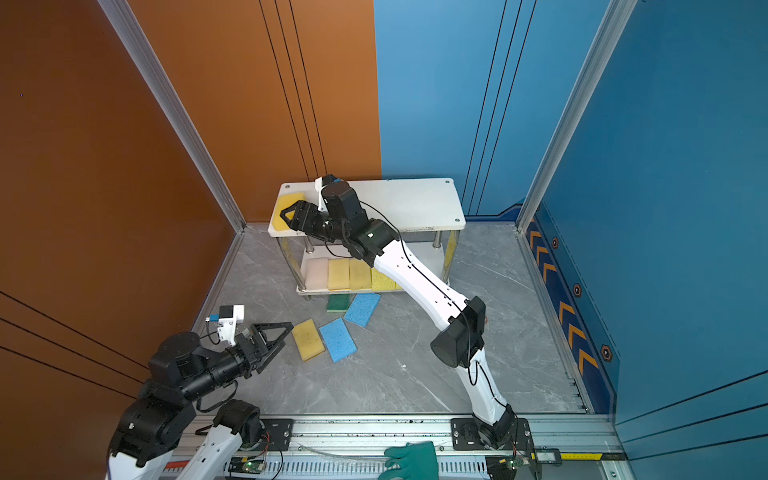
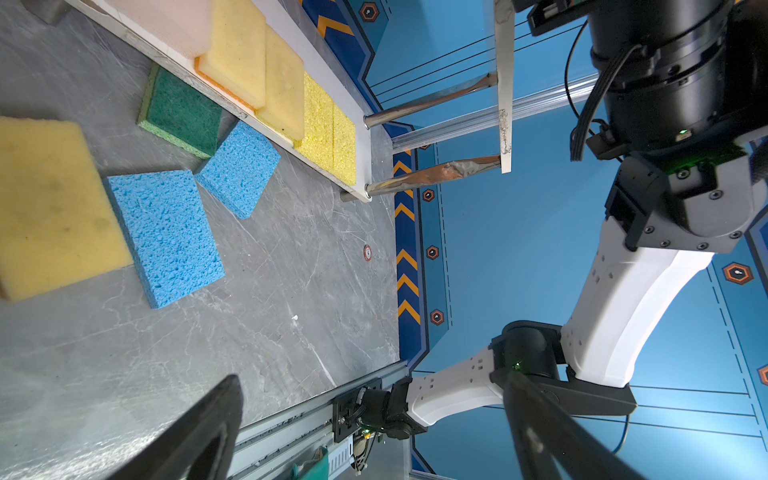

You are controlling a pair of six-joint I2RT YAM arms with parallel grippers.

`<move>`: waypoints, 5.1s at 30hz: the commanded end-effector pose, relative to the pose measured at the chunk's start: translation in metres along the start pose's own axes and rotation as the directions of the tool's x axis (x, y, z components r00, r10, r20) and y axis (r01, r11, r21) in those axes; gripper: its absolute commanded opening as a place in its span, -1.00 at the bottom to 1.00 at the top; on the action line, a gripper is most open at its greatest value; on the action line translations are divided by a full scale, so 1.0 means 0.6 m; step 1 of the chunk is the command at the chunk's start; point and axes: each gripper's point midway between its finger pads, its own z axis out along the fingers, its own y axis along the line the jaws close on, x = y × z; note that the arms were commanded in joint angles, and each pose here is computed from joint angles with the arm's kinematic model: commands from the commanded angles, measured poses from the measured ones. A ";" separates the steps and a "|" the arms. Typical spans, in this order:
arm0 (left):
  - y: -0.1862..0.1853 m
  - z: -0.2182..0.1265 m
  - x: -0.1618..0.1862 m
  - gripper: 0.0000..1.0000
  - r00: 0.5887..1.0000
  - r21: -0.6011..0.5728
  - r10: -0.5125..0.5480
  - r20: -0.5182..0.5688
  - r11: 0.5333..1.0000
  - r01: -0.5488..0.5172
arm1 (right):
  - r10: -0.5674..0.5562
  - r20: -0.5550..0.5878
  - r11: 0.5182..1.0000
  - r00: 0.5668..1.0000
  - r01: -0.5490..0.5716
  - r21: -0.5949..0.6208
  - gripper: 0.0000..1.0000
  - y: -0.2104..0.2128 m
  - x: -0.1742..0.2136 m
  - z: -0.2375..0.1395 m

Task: Place and organize the cleaning sponges onto the shelf
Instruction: 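Lay the foam sponge flat and push it toward the shelf's far edge, then open the right gripper and draw back while the left gripper reaches the table sponge, then close the left gripper on the yellow sponge with orange scrub layer, then lift the yellow-orange sponge with the left gripper while the right gripper approaches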

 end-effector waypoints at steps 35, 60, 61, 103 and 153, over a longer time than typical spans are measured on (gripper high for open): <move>0.014 -0.001 0.005 0.96 1.000 -0.004 -0.021 0.007 1.000 0.021 | -0.147 -0.123 0.982 0.981 0.160 0.098 1.00 -0.027 0.053 0.009; 0.050 0.019 -0.001 0.96 0.999 -0.107 -0.040 -0.005 0.993 0.040 | -0.188 -0.082 0.976 0.979 0.195 0.094 0.99 0.000 0.027 -0.031; 0.055 0.019 -0.002 0.96 0.999 -0.127 -0.040 -0.005 0.991 0.039 | -0.196 -0.074 0.975 0.978 0.202 0.096 0.99 0.006 0.022 -0.044; 0.399 0.183 -0.062 0.27 0.970 -0.660 -0.234 -0.061 0.738 0.137 | 0.066 -0.271 0.920 0.960 0.046 0.388 1.00 -0.259 0.302 -0.374; 0.120 0.129 0.010 -0.73 0.952 -0.167 -0.160 -0.261 0.979 0.119 | 0.126 -0.323 0.965 0.938 -0.041 0.259 1.00 -0.241 0.323 -0.333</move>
